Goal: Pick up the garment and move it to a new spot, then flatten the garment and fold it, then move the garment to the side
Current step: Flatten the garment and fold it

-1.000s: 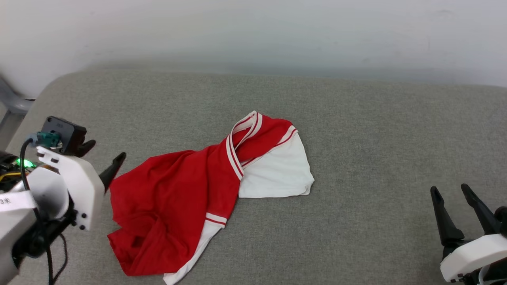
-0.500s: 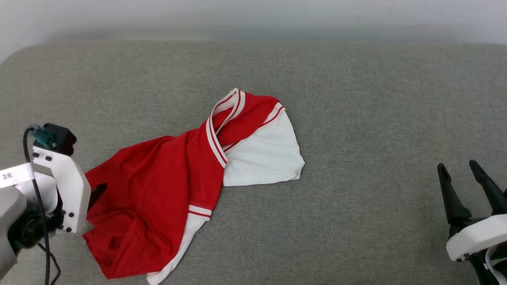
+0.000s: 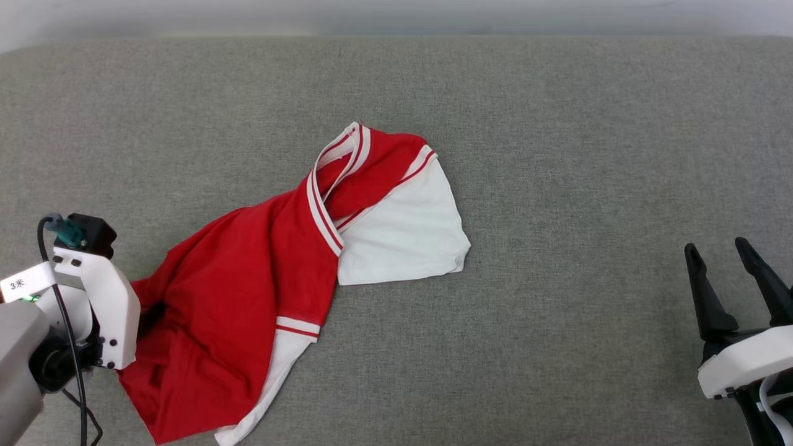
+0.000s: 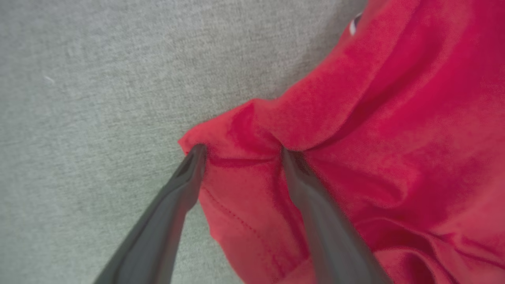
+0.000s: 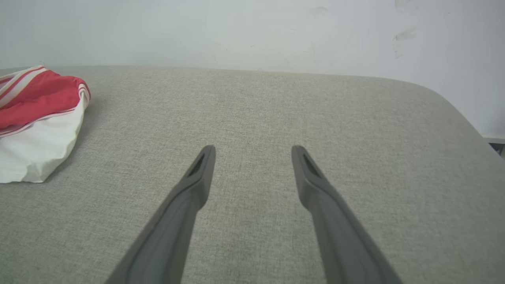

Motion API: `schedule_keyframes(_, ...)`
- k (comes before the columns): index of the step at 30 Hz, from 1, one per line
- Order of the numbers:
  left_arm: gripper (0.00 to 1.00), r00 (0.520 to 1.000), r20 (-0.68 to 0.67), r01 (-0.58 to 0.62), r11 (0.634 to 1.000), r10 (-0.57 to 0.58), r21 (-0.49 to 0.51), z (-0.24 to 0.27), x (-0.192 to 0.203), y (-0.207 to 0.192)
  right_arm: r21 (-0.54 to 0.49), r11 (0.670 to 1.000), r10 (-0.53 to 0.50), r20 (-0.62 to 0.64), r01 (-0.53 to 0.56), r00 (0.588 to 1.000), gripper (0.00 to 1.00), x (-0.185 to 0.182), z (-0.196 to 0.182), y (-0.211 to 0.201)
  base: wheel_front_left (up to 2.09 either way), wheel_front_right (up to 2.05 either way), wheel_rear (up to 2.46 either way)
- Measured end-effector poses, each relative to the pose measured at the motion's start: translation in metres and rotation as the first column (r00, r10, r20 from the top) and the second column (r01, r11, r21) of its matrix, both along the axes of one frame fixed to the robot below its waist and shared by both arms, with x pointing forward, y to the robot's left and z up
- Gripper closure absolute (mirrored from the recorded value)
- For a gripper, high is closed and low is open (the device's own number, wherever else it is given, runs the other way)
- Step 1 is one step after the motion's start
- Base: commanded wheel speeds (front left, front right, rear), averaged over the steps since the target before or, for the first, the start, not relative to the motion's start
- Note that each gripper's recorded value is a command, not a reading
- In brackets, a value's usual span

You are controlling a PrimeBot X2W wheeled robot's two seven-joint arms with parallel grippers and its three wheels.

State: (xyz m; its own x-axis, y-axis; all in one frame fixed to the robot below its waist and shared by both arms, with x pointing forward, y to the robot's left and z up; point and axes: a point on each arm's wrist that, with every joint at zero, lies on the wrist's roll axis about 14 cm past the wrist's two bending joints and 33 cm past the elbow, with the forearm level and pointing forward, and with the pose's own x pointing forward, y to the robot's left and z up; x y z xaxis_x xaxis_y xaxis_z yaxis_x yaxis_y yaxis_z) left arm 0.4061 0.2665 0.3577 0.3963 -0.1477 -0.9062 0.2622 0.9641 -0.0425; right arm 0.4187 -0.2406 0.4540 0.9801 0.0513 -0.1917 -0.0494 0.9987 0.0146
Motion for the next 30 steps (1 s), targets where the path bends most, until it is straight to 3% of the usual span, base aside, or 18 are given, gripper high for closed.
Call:
schedule_keyframes(1,1.0,1.0,0.008,0.007,1.0,-0.007,0.0,0.0,0.001,0.0,-0.002,1.0,0.001,0.001,-0.001,1.0,0.0,0.0,0.0,0.0,0.0,0.0,0.0)
schedule_keyframes(5,1.0,0.997,0.064,0.038,0.999,-0.039,0.011,0.004,0.005,-0.003,-0.002,1.0,0.005,0.009,-0.005,1.0,0.0,0.0,0.005,0.002,0.0,0.0,0.0)
schedule_keyframes(9,1.0,0.974,0.214,0.064,0.997,-0.071,0.039,0.028,0.024,0.0,0.002,1.0,0.008,0.024,-0.008,1.0,0.0,-0.002,0.01,0.004,0.0,0.0,0.0)
schedule_keyframes(13,1.0,0.916,0.384,0.085,0.992,-0.115,0.094,0.077,0.045,0.008,0.008,1.0,0.008,0.026,-0.008,1.0,0.0,-0.01,0.012,0.005,0.0,0.0,0.0)
schedule_keyframes(20,1.0,0.807,0.556,0.126,0.978,-0.197,0.164,0.148,0.049,0.001,0.027,0.999,0.021,0.05,-0.023,0.998,0.0,-0.016,0.021,0.014,0.0,0.0,0.0)
schedule_keyframes(24,1.0,0.775,0.59,0.149,0.973,-0.226,0.177,0.167,0.046,-0.012,0.034,0.999,0.026,0.058,-0.028,0.998,0.0,-0.015,0.023,0.017,0.0,0.0,0.0)
schedule_keyframes(30,1.0,0.765,0.596,0.174,0.969,-0.244,0.173,0.17,0.059,-0.029,0.042,0.999,0.027,0.053,-0.029,0.998,0.0,-0.011,0.019,0.018,0.0,0.0,0.0)
